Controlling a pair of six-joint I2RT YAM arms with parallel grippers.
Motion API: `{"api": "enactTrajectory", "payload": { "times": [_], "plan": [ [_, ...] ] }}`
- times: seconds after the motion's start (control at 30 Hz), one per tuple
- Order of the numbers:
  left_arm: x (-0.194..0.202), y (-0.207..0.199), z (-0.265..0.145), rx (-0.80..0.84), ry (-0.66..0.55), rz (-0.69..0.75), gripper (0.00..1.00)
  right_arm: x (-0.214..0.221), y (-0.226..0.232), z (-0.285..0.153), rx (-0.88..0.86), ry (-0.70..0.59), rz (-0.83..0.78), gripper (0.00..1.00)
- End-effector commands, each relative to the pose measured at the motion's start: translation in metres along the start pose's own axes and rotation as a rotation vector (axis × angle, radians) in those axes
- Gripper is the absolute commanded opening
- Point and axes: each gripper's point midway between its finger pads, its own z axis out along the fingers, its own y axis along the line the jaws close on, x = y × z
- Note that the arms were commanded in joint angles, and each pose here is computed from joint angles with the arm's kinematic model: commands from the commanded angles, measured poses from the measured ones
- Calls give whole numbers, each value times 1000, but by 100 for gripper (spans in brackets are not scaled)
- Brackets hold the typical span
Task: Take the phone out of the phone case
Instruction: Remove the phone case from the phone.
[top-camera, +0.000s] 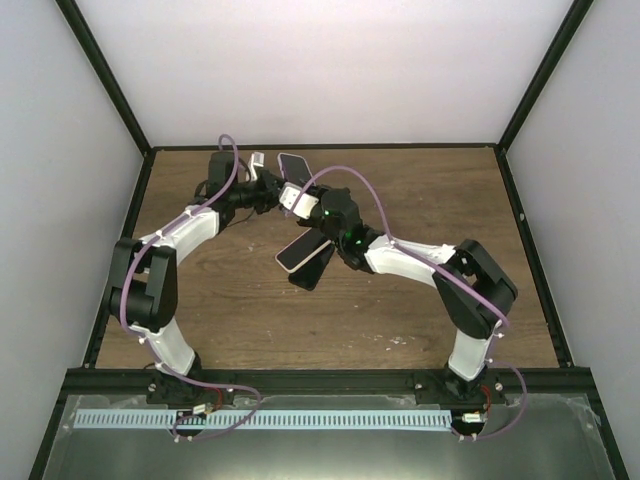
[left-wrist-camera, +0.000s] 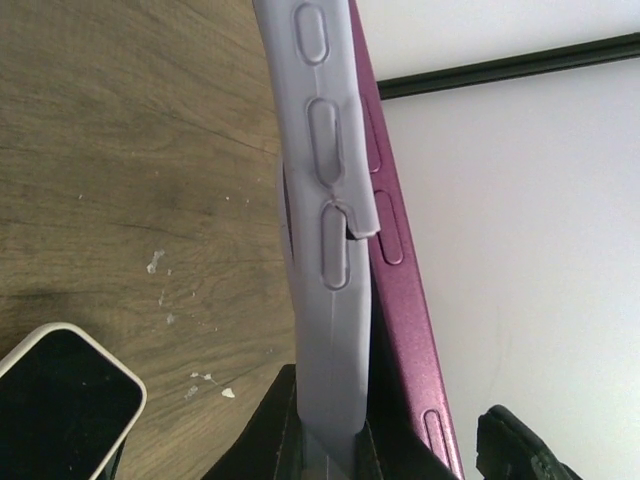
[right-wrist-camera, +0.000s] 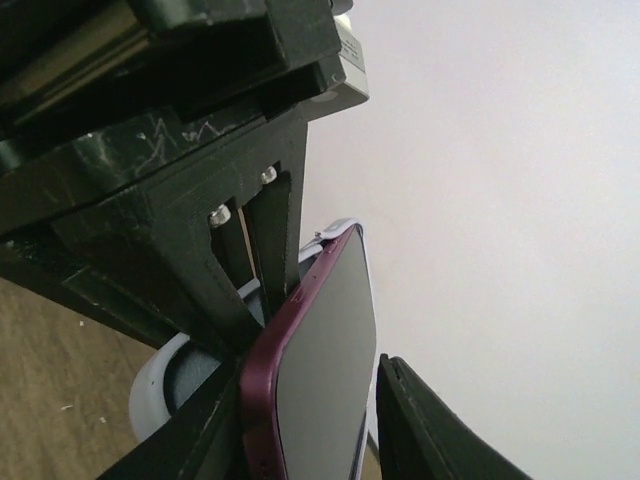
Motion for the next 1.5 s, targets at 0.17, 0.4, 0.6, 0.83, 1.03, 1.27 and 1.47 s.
{"api": "enactTrajectory", "payload": {
  "times": [0.17, 0.4, 0.6, 0.83, 1.03, 1.27, 1.47],
  "plan": [
    [12, -27, -4, 94, 59, 76, 0, -6, -35, 7, 174, -25, -49, 16],
    [2, -18, -10, 44, 14, 93, 0, -34, -61, -9, 175, -74, 23, 1],
    [0, -8, -9, 6, 2, 101, 0, -46, -79, -21, 194, -94, 67, 1],
    [-3, 11, -7, -74, -17, 121, 0, -61, -102, -36, 231, -117, 118, 1],
    [-6, 21, -4, -115, -19, 140, 0, -69, -115, -47, 252, -131, 145, 1],
    [-11, 37, 4, -161, -1, 172, 0, -71, -126, -59, 264, -130, 153, 1],
    [-22, 52, 20, -187, 23, 193, 0, -54, -130, -63, 261, -86, 157, 1]
  ]
}}
